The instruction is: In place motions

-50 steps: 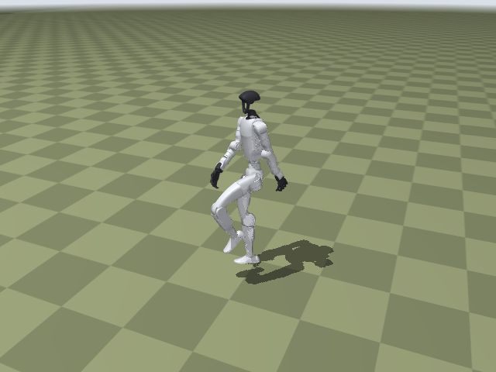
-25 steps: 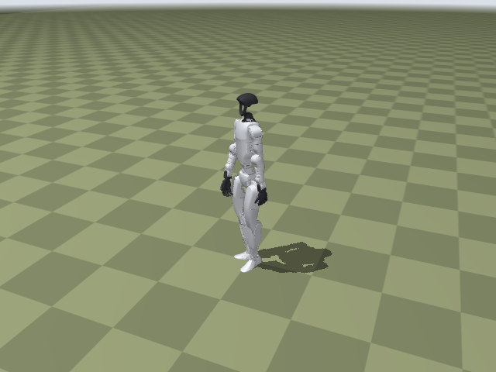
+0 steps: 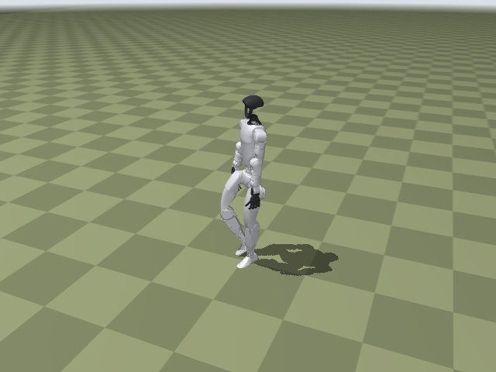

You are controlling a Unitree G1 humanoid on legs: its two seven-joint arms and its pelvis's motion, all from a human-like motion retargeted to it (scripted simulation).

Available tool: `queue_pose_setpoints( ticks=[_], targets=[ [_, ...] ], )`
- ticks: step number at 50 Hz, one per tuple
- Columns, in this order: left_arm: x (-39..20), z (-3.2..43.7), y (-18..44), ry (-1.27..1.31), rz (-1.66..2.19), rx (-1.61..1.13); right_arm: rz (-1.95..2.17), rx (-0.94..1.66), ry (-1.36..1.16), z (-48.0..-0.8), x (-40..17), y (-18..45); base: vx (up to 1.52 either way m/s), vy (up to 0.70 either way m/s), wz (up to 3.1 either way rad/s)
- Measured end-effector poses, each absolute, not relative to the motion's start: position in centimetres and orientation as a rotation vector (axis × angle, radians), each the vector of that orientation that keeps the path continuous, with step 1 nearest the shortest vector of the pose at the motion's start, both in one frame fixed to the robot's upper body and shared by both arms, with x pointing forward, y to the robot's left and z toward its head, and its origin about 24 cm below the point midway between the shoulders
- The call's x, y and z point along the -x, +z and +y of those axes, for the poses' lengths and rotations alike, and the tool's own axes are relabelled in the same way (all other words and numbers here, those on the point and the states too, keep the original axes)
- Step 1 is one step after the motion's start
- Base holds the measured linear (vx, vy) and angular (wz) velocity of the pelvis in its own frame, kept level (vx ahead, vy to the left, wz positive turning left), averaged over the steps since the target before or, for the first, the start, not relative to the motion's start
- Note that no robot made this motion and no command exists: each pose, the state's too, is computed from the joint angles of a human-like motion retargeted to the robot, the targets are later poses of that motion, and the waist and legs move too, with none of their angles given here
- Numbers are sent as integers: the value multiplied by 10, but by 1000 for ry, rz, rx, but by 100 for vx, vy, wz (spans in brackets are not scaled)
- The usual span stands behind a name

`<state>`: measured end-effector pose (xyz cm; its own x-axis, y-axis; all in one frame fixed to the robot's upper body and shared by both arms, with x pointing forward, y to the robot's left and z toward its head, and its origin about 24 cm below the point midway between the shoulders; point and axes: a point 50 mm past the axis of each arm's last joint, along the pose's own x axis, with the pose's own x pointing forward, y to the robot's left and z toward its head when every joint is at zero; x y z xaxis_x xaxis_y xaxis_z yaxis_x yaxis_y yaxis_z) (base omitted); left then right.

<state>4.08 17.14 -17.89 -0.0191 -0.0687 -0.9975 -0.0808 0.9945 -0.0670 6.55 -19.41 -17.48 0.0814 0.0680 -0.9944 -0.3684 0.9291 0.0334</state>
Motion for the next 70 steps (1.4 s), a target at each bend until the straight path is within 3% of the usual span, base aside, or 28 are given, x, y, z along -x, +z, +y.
queue_pose_setpoints(
  ticks=[7, 15, 22, 28, 33, 35, 38, 42, 46, 55, 63, 67, 70],
  targets=[
    [-215, 154, -127, -138, 977, 38, 1889, 66, 220, -226, 46, -166, -14, 4, 108],
    [-285, 160, -72, -103, 675, -91, 2103, 52, 37, -243, 114, -146, 3, -2, 9],
    [-229, 149, -117, -105, 885, -2, 2027, 47, 74, -230, 95, -156, 13, -3, -77],
    [-107, 156, -170, -180, 1326, -28, 1738, 227, 250, -203, 6, -177, 17, -2, -68],
    [24, 158, -175, -338, 1852, -56, 1509, 276, 455, -160, -70, -177, 25, -3, -91],
    [59, 152, -171, -327, 1976, 2, 1385, 247, 544, -142, -107, -169, -2, -7, 100],
    [84, 138, -168, -106, 1897, 319, 1159, 268, 720, -106, -152, -151, 8, -4, 63],
    [80, 118, -168, 99, 1806, 618, 922, 374, 865, -78, -188, -127, -3, 9, -16],
    [64, 127, -173, 184, 1835, 480, 916, 385, 734, -88, -179, -134, -2, -10, -9],
    [-35, 166, -181, 52, 1530, -81, 1548, 385, 617, -171, -55, -177, 5, -2, 12],
    [-76, 164, -177, -146, 1413, -20, 1947, 281, 277, -223, 47, -166, 9, -5, 4],
    [-57, 170, -179, -100, 1441, -9, 1923, 191, 122, -226, 40, -166, 12, -5, -29],
    [-26, 179, -181, -2, 1540, -33, 1759, 124, 99, -205, -10, -173, -1, -9, -4]
  ],
)
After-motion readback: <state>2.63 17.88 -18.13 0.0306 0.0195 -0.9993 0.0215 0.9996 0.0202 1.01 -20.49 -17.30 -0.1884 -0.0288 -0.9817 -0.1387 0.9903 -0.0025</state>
